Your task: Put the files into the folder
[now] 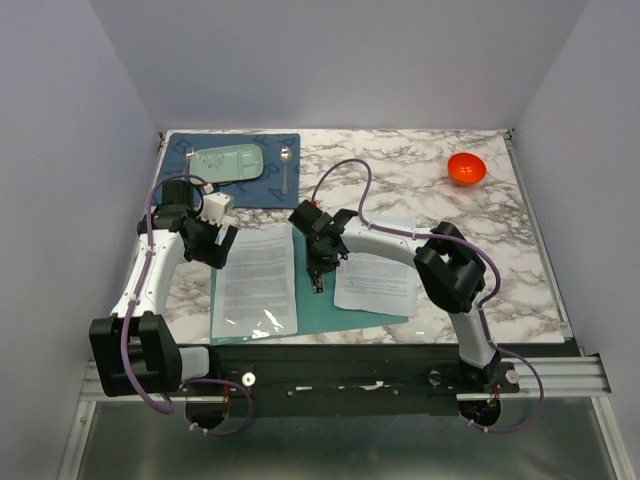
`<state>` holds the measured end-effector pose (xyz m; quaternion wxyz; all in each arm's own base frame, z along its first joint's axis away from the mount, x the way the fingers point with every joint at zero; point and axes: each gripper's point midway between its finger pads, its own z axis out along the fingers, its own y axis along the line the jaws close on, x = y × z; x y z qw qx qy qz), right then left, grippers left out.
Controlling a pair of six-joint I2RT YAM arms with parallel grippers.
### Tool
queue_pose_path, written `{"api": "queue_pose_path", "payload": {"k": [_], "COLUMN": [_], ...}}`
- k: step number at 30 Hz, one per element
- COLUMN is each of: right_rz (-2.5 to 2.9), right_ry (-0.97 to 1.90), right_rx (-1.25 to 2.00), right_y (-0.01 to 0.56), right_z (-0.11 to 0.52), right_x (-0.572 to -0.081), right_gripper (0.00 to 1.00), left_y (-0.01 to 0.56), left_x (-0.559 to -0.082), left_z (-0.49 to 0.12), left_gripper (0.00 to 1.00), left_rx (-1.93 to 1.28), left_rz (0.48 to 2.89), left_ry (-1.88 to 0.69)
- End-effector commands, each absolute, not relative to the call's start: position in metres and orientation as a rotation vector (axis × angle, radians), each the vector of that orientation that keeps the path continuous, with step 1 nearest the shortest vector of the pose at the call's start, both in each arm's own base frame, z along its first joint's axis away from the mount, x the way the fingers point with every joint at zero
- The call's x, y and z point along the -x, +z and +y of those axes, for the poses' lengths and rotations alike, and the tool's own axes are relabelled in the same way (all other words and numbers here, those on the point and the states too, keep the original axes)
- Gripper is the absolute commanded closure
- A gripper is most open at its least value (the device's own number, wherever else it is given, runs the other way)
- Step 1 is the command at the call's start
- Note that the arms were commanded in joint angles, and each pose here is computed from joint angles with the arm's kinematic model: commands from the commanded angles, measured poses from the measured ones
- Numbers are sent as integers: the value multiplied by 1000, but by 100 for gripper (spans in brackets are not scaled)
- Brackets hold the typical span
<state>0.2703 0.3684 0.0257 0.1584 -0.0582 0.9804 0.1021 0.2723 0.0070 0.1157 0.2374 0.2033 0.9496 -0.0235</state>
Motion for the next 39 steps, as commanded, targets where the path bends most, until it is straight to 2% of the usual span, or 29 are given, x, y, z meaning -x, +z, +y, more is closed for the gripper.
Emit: {"api": "queue_pose_path", "payload": {"k": [1, 7, 15, 19, 22, 23, 26, 29, 31, 34, 35, 36, 39], "right_rz": [2872, 2890, 2863, 2806, 2759, 2741, 2687, 2637, 2657, 2643, 2683, 2654, 2702], "right_ry": [96, -1, 99, 189, 223, 240, 310, 392, 432, 587, 582, 666, 762], "right_rx": [77, -66, -169, -116, -86, -85, -54, -16, 4, -15, -20, -55, -84], "right_y": [-9, -24, -21, 2, 26, 34, 65, 91, 89, 97, 77, 84, 62], "right_z": [341, 313, 313, 333, 340, 341, 344, 348, 345, 350, 339, 345, 342], "right_x": [-256, -248, -254, -272, -286, -290, -299, -299, -288, -273, -258, -257, -233], "right_gripper": [80, 84, 83, 76, 61, 52, 44, 44, 45, 53, 59, 62, 66], "left_y": [119, 123, 128, 131, 136, 138, 146, 153, 156, 158, 160, 162, 162], "left_x": [-265, -267, -269, -270, -268, -268, -267, -266, -265, -262, -262, -262, -264], "left_z": [6, 5, 4, 2, -2, -3, -10, -21, -28, -51, -57, -70, -96], "left_gripper": [1, 1, 1, 1, 1, 1, 1, 1, 1, 2, 3, 4, 6], "left_rx": [-602, -602, -594, -583, -579, -573, -562, -566, -572, -607, -614, -654, -702], "left_rz": [2588, 2578, 2566, 2563, 2554, 2551, 2534, 2520, 2508, 2494, 2488, 2476, 2464], "left_ry": [-63, -65, -66, -75, -100, -109, -148, -180, -200, -262, -278, -303, -344]}}
